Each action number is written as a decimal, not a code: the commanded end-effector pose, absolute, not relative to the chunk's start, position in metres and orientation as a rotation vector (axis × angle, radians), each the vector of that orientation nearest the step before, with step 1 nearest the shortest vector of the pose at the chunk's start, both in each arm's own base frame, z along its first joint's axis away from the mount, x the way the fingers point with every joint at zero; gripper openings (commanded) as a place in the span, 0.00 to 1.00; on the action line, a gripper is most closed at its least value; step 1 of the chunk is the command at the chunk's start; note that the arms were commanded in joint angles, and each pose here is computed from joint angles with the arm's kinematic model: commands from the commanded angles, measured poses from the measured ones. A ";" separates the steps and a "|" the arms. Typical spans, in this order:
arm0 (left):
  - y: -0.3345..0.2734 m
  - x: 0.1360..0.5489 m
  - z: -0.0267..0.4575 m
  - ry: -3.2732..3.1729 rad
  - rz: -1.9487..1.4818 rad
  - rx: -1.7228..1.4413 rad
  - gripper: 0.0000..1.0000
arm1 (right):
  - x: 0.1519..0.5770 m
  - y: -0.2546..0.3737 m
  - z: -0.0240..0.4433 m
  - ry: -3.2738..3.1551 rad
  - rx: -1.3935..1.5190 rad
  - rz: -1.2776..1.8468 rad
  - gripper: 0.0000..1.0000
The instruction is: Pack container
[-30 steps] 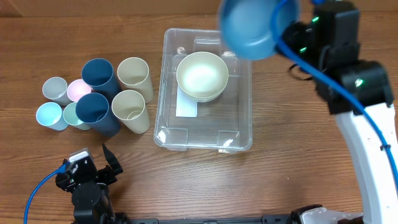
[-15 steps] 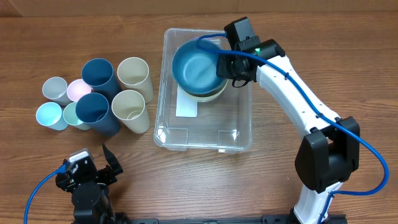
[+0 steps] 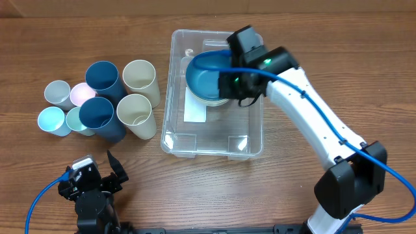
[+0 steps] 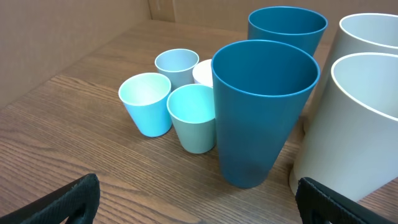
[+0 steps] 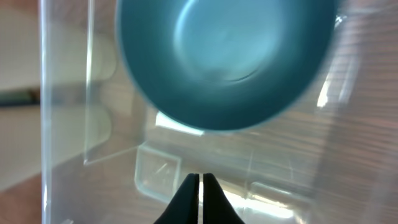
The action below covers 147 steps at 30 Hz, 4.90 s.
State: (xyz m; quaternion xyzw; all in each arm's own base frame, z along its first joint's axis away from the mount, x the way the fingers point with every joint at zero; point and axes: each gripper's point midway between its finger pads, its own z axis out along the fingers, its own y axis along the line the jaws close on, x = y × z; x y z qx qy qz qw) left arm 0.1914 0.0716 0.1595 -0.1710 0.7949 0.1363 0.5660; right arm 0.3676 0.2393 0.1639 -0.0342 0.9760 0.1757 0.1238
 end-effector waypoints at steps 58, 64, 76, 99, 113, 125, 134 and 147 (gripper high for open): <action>0.025 0.199 0.168 1.890 0.007 -0.269 1.00 | 0.348 -0.050 0.266 2.246 0.912 0.269 1.00; 0.023 0.183 0.241 1.719 -0.072 -0.320 1.00 | 0.348 -0.050 0.266 2.247 0.913 0.268 1.00; 0.038 0.232 0.337 1.920 0.109 -0.279 1.00 | 0.348 -0.050 0.266 2.247 0.913 0.268 1.00; 0.202 0.270 0.328 2.106 0.056 -1.327 1.00 | 0.348 -0.050 0.266 2.247 0.913 0.268 1.00; 0.261 0.315 0.162 2.525 -0.210 -1.391 0.91 | 0.348 -0.050 0.266 2.247 0.913 0.268 1.00; 0.250 0.334 0.097 2.747 -0.141 -1.302 0.74 | 0.348 -0.050 0.266 2.247 0.913 0.269 1.00; 0.247 0.327 0.074 2.837 -0.023 -1.330 0.60 | 0.348 -0.050 0.266 2.247 0.913 0.269 1.00; 0.247 0.306 0.040 2.862 0.073 -1.419 0.55 | 0.348 -0.050 0.266 2.247 0.913 0.268 1.00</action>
